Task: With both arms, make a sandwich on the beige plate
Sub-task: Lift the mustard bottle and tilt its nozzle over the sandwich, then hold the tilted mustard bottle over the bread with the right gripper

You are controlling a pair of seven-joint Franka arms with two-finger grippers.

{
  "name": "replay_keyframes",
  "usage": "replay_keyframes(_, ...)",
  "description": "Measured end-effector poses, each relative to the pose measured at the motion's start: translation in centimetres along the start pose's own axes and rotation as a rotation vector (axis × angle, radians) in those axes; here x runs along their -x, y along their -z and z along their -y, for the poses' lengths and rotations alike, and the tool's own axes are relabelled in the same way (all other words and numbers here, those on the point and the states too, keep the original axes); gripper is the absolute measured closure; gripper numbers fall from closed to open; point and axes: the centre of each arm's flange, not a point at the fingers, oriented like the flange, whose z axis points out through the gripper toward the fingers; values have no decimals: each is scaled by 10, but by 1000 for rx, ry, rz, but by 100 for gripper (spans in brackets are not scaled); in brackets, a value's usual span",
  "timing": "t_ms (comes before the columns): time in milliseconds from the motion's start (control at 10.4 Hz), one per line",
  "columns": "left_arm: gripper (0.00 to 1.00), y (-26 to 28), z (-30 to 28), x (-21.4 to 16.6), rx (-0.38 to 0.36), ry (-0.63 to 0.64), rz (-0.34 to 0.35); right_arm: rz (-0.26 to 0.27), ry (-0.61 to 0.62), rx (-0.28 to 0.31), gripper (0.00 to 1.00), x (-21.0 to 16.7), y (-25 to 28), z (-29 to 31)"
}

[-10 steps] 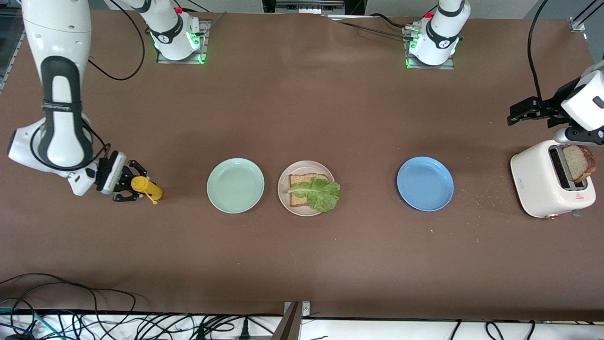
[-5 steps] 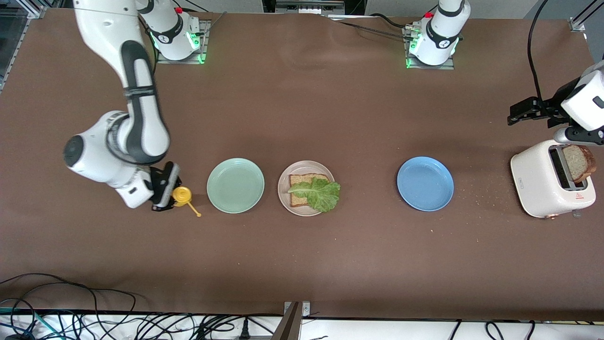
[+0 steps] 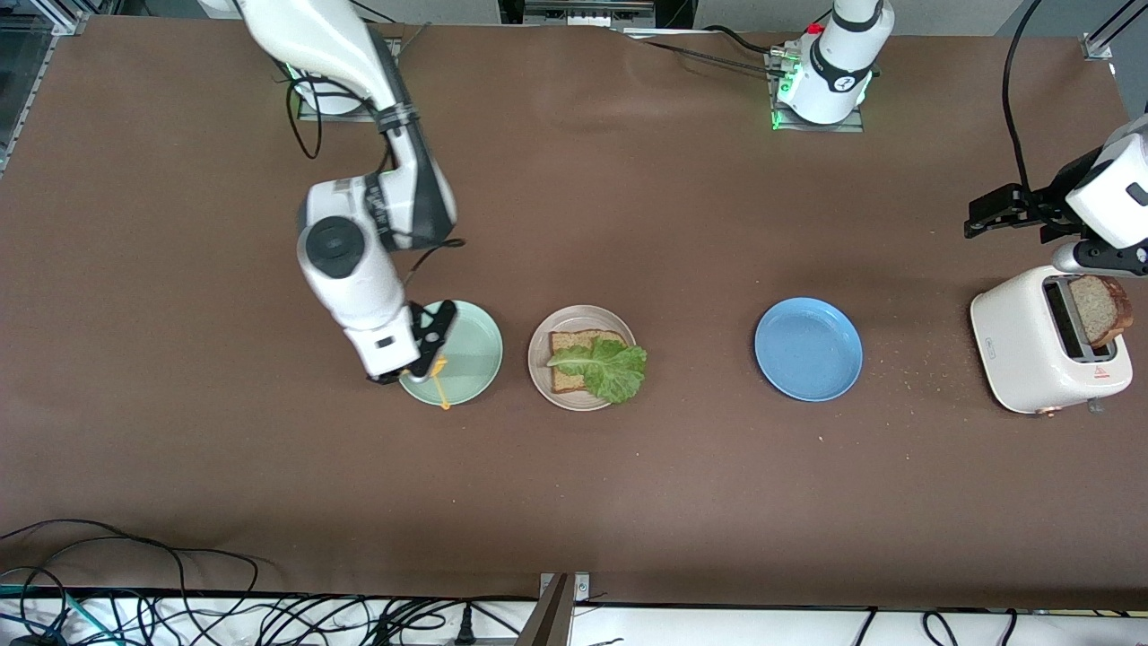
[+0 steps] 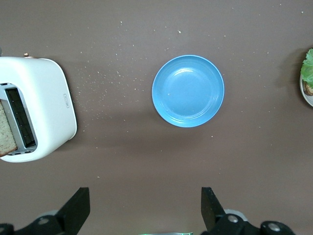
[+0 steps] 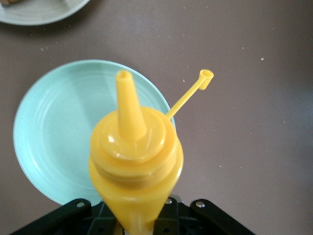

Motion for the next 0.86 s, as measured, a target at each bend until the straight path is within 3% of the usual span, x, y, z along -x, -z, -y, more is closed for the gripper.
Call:
replay_keyframes(384,0,0,0,0,0,0,0,297,38,176,85,-77,-1,78)
replay_keyframes(576,0,0,0,0,0,0,0,409,63,272,85,-113,-13,118)
replay_keyframes(672,0,0,0,0,0,0,0,448,72,319,85,-126,-23,134)
replay_keyframes(865,0,0,0,0,0,0,0,463,85,387,85,-145,-34,146)
